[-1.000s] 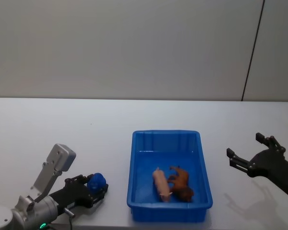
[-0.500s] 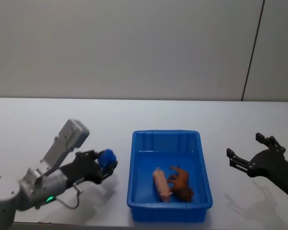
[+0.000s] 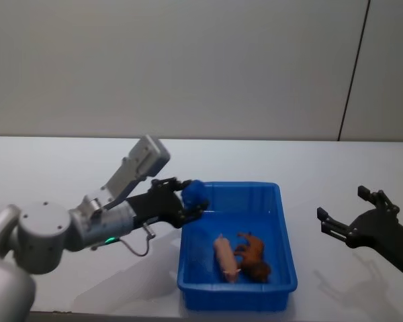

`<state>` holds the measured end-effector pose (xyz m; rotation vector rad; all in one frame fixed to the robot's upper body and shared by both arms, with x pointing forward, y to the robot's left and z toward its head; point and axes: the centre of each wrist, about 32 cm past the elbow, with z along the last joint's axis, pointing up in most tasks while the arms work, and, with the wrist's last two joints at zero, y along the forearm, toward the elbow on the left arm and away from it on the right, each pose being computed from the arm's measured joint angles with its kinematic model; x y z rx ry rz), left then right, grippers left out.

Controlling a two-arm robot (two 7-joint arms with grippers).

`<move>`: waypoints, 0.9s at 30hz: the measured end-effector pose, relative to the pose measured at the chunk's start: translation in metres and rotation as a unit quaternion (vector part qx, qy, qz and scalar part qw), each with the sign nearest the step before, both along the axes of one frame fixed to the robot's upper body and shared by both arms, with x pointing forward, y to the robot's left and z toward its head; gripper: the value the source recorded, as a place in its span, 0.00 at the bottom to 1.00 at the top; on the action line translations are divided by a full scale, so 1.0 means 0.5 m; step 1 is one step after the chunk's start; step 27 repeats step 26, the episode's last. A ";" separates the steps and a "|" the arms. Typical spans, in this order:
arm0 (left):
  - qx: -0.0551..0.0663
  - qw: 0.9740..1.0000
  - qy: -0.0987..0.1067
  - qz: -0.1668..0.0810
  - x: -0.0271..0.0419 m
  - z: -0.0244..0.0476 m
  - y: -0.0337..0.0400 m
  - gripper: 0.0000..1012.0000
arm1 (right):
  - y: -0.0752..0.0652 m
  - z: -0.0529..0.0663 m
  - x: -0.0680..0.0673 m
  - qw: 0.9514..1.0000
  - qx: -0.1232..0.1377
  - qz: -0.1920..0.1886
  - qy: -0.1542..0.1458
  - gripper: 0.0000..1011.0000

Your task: Pick up the two dolls from the table and place them into the box.

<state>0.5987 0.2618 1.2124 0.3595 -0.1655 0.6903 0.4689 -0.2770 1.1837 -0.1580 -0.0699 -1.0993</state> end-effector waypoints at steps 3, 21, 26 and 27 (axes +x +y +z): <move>-0.003 1.000 -0.001 -0.018 0.023 0.001 -0.018 0.63 | 0.000 0.000 0.000 1.000 0.000 0.000 0.000 0.99; -0.019 0.998 -0.018 -0.059 0.070 -0.002 -0.069 0.99 | 0.000 0.000 0.000 1.000 0.000 0.000 0.000 0.99; -0.026 0.998 -0.030 -0.057 0.063 -0.002 -0.072 0.99 | 0.000 0.000 0.000 1.000 0.000 0.000 0.000 0.99; -0.026 0.998 -0.030 -0.057 0.063 -0.002 -0.072 0.99 | 0.000 0.000 0.000 1.000 0.000 0.000 0.000 0.99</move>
